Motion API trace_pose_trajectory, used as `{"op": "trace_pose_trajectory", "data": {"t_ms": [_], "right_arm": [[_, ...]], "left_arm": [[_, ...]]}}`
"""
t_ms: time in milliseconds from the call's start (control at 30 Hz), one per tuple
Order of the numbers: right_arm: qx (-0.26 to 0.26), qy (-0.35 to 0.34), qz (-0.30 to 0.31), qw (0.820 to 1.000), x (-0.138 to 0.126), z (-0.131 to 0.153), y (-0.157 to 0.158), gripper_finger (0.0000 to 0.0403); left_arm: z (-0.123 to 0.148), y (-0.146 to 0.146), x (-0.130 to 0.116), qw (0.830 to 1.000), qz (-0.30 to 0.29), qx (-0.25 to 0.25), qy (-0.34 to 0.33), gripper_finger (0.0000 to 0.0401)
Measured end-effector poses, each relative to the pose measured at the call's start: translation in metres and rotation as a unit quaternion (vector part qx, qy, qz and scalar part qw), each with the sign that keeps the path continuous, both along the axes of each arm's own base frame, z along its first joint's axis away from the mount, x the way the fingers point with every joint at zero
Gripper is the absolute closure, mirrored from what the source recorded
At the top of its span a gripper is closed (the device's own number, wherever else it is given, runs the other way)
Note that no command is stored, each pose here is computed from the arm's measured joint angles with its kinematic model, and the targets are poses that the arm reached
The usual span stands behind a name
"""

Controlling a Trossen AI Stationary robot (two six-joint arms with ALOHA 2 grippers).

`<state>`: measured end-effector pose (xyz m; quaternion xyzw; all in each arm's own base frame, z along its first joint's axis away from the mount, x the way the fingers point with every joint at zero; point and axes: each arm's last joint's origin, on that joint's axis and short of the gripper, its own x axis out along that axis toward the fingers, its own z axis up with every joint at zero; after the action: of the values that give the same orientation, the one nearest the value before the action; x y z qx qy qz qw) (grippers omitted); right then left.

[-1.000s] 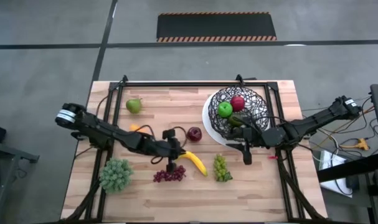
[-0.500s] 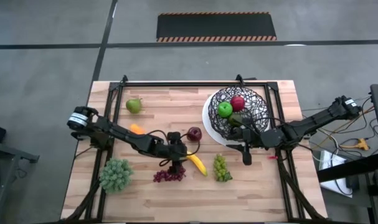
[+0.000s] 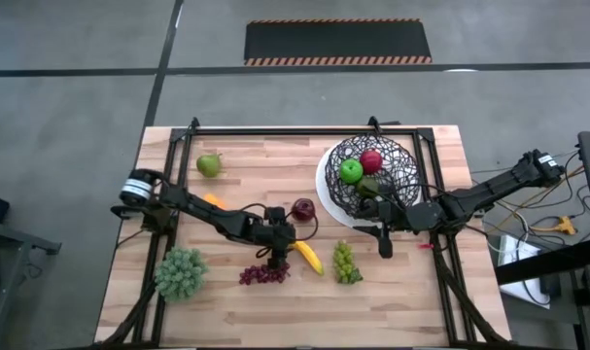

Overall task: Build produce basket
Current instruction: Put the yellow banana into the wire basket

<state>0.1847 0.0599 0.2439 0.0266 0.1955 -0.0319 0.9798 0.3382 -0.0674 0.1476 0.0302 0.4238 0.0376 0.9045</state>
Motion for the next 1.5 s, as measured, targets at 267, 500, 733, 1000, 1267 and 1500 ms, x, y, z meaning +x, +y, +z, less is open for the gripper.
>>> {"op": "trace_pose_trajectory", "data": {"t_ms": [267, 500, 733, 1000, 1267, 1500], "right_arm": [[-0.001, 0.002, 0.0, 1.0, 0.0, -0.001, 0.0, 0.0261], [-0.001, 0.004, 0.0, 1.0, -0.001, -0.004, 0.0, 0.0261], [0.004, 0.002, -0.002, 1.0, -0.001, -0.004, 0.0, 0.0256], [-0.021, 0.002, 0.017, 1.0, -0.001, -0.004, 0.0, 0.0199], [-0.095, -0.067, 0.099, 0.988, 0.008, -0.013, 0.007, 0.0159], [-0.155, -0.165, 0.107, 0.968, 0.023, -0.017, 0.013, 0.0169]], "left_arm": [[-0.002, 0.0, 0.0, 1.0, -0.003, 0.002, 0.003, 0.0209], [-0.002, 0.0, 0.0, 1.0, -0.012, 0.012, 0.004, 0.03], [0.013, -0.005, -0.004, 0.999, -0.036, 0.025, -0.014, 0.0297], [0.067, -0.014, -0.016, 0.987, -0.079, 0.053, -0.129, 0.0283], [0.103, -0.012, -0.02, 0.942, -0.082, 0.054, -0.322, 0.028], [0.107, -0.008, -0.013, 0.915, -0.061, 0.041, -0.397, 0.0279]]}}
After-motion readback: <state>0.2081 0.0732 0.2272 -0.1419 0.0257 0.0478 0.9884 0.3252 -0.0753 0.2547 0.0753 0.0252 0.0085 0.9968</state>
